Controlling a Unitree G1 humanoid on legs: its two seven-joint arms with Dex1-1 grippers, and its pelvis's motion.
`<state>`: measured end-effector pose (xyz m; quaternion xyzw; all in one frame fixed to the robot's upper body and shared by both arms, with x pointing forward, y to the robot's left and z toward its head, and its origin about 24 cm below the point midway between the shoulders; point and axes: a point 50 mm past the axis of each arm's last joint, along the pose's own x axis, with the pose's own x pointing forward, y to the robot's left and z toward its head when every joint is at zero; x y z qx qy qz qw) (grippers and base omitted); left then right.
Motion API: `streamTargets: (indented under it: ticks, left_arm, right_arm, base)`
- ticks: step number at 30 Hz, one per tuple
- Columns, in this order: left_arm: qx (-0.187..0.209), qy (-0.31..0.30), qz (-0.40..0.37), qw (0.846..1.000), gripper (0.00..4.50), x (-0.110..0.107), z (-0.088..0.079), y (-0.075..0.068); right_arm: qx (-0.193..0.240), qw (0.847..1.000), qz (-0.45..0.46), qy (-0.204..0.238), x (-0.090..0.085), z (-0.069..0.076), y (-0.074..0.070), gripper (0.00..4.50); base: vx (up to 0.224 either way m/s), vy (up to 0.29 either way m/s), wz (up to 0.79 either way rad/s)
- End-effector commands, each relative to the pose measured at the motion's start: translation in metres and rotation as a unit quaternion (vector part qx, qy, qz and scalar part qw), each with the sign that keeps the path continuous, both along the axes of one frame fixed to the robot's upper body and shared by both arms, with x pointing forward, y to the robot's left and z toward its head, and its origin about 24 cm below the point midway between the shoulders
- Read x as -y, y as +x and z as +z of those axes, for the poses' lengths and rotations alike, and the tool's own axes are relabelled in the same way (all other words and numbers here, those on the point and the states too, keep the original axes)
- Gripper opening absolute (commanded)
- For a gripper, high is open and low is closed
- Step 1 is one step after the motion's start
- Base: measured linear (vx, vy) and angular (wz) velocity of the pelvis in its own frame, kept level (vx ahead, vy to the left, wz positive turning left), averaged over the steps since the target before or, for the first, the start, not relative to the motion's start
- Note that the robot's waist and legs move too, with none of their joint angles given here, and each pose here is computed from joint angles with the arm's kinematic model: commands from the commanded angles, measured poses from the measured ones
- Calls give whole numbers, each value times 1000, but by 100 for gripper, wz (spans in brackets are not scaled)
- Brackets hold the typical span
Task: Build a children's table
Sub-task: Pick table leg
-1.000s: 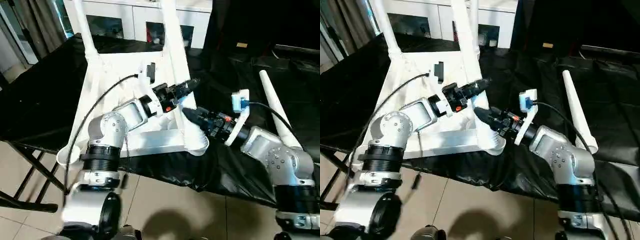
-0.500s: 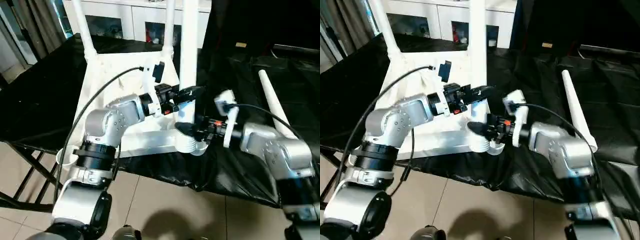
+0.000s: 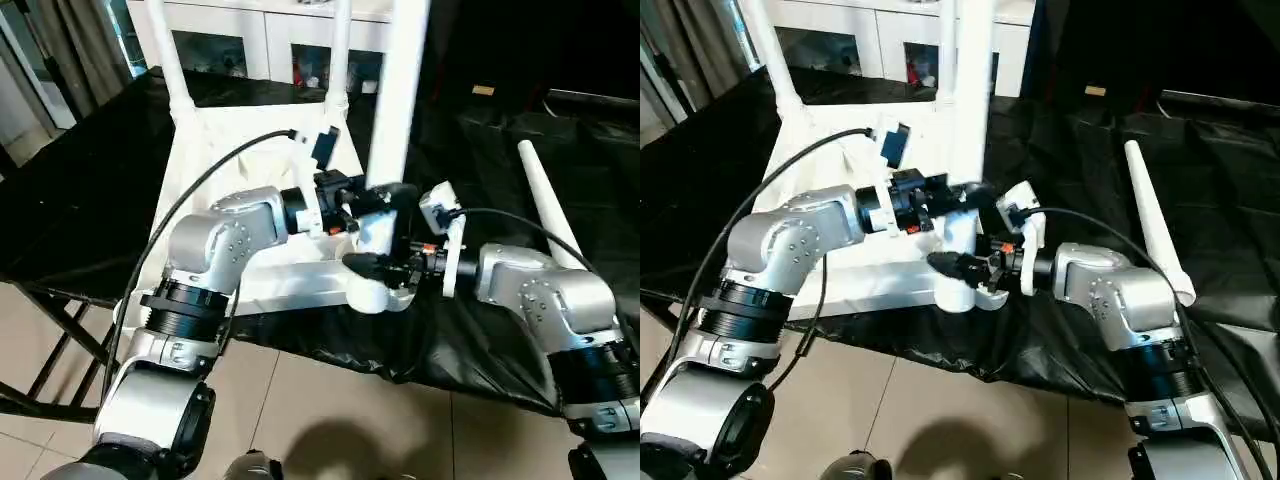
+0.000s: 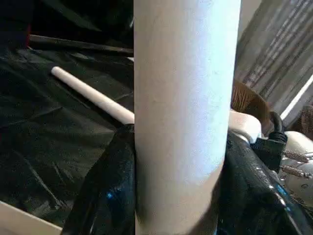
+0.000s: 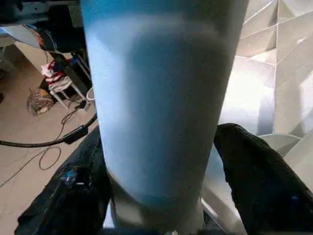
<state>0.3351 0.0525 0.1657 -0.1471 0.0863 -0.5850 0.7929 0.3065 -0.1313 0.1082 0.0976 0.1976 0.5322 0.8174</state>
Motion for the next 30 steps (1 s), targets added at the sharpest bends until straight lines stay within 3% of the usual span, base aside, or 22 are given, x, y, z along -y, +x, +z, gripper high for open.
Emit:
streamTargets:
  ticks: [1,8,12,13,16,20,25,27,30]
  left_arm:
    - [22,-6,-33,999,190,7,11,-5]
    - [22,-6,-36,999,190,6,11,-5]
    - [41,3,-41,998,190,5,11,-6]
    - [36,1,-37,999,245,5,10,-5]
    - [36,-1,-17,999,259,3,11,-1]
    - [79,-14,25,996,297,-4,16,5]
    - [117,-49,97,987,301,-21,24,15]
    - [121,-42,96,987,301,-27,21,15]
    - [137,75,48,987,301,-41,-10,7]
  right_arm:
    - [1,1000,-6,-8,2,0,3,330]
    - [2,1000,-5,-7,2,-2,3,259]
    - [4,1000,-7,-6,1,-3,4,246]
    - [4,1000,-8,-6,1,-3,4,216]
    - [5,1000,-13,-5,1,-4,4,212]
    - [14,999,-39,1,0,-6,7,195]
    - [32,991,-127,5,5,-11,18,191]
    - [44,986,-160,-3,8,-13,21,191]
    - [110,966,-235,-20,14,-16,28,191]
  base:
    - [0,0,0]
    - [0,0,0]
    - [0,0,0]
    - [0,0,0]
    - [0,0,0]
    - [0,0,0]
    - [0,0,0]
    - [0,0,0]
    - [0,0,0]
